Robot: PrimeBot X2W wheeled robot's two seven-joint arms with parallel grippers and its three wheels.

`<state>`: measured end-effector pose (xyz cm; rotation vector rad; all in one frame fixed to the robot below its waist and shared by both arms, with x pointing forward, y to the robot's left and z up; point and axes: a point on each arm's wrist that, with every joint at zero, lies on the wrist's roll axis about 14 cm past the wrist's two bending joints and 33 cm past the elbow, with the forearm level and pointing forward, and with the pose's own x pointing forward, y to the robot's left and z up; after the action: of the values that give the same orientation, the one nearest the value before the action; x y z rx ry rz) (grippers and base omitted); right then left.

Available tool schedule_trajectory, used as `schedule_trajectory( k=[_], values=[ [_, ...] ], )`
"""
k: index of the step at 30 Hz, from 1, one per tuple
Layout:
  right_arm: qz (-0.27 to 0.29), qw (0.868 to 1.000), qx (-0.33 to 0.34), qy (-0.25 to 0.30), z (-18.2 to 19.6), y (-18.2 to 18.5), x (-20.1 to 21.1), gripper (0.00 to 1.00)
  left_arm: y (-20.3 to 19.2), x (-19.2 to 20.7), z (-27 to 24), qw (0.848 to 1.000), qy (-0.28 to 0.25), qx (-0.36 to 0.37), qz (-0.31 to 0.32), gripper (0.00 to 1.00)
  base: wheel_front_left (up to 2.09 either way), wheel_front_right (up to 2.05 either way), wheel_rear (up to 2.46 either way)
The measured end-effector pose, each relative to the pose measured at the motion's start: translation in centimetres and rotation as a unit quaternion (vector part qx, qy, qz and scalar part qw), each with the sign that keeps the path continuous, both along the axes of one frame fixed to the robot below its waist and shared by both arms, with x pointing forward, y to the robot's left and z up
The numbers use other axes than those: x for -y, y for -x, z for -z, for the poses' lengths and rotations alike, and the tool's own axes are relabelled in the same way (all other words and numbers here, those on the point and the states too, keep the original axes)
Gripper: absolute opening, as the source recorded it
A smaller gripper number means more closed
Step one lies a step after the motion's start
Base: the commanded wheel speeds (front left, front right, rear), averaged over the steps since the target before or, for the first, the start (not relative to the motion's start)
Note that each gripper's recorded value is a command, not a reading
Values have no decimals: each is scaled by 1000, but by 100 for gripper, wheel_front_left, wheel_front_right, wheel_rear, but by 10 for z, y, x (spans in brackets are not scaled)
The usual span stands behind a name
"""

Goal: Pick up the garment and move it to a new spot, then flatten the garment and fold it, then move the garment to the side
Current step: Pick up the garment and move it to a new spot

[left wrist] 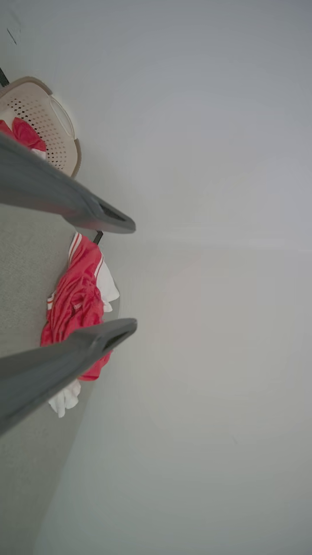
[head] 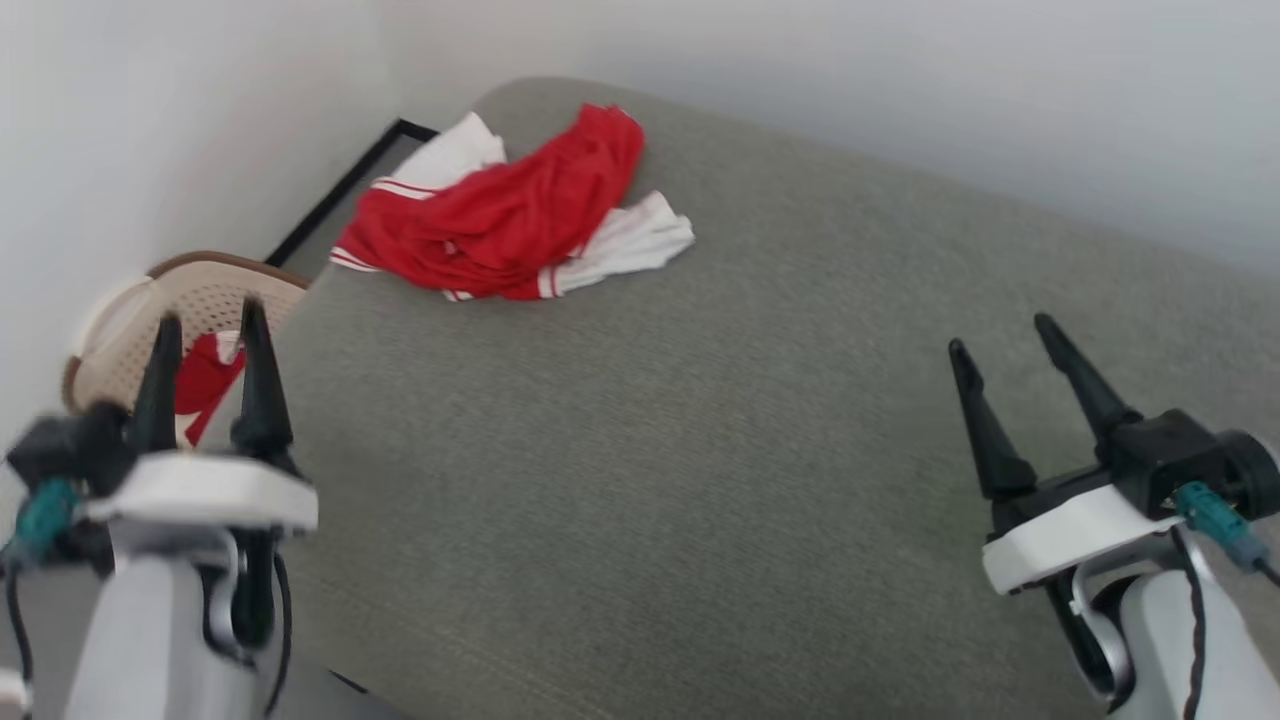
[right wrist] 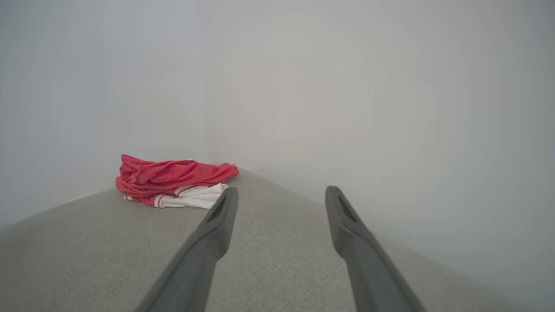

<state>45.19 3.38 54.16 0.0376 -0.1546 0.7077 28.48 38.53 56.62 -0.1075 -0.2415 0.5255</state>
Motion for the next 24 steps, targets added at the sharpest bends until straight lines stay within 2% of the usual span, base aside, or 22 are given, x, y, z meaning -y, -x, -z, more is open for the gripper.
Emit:
schedule_trajectory(
  k=[7, 13, 20, 24],
  values=[
    [42, 999, -3, 13, 10, -22, 36, 100, -81, -3, -6, 998, -10, -22, 50, 100, 0, 0, 0],
    [76, 997, -9, 22, 21, -41, 66, 100, -146, -9, 10, 995, -9, -73, 73, 100, 0, 0, 0],
    [99, 994, -14, 34, 38, -56, 92, 100, -205, -16, 55, 984, 24, -159, 78, 100, 0, 0, 0],
    [114, 993, -13, 42, 44, -63, 105, 100, -227, -19, 91, 969, 63, -227, 73, 100, 0, 0, 0]
  ],
)
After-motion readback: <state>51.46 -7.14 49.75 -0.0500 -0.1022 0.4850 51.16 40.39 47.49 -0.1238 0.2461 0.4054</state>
